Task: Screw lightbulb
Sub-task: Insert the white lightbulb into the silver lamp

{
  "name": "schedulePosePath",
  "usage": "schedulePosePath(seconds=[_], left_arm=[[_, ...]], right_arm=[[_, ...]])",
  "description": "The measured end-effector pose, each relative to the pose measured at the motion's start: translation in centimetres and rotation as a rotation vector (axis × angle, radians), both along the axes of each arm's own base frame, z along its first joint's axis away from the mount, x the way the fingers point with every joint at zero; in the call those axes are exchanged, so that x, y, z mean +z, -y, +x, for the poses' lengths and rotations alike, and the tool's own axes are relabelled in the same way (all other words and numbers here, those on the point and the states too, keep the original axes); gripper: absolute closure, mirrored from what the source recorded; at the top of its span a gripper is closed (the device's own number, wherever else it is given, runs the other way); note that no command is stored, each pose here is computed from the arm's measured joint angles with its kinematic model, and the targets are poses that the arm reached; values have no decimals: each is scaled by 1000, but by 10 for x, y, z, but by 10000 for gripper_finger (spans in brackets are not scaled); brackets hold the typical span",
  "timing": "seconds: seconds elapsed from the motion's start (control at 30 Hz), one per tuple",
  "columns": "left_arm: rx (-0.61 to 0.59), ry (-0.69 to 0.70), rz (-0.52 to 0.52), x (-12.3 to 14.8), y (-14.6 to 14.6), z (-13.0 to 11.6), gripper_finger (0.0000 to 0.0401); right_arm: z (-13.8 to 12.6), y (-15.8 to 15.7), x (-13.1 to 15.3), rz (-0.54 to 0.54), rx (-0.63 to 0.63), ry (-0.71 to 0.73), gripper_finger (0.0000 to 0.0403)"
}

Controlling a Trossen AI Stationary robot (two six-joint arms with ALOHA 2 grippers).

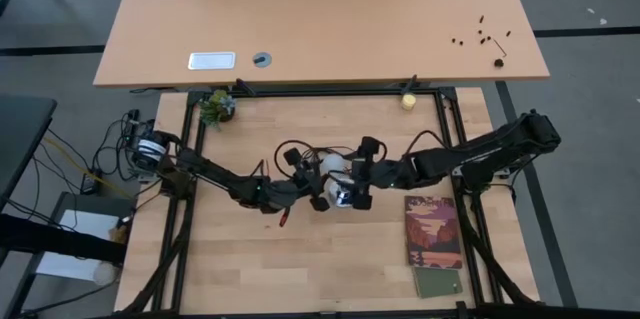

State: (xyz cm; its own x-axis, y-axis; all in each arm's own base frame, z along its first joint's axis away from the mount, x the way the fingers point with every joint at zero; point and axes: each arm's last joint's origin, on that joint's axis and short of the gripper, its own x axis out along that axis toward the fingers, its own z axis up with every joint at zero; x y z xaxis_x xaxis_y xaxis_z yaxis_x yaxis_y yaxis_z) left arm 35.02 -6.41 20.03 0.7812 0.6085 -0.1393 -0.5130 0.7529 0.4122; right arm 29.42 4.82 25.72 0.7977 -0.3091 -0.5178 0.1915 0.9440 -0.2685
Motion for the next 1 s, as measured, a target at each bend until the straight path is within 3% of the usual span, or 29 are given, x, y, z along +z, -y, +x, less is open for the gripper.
schedulePosePath(seconds=[0.3, 0.7, 1.0], left_arm=[[16, -28, 11, -3, 1, -1, 244], [5, -33, 11, -3, 1, -1, 244], [-6, -16, 5, -1, 2, 0, 244]], right_arm=[[4, 1, 14, 119, -79, 51, 53], [7, 3, 19, 116, -107, 106, 54], [25, 4, 10, 57, -79, 137, 53]])
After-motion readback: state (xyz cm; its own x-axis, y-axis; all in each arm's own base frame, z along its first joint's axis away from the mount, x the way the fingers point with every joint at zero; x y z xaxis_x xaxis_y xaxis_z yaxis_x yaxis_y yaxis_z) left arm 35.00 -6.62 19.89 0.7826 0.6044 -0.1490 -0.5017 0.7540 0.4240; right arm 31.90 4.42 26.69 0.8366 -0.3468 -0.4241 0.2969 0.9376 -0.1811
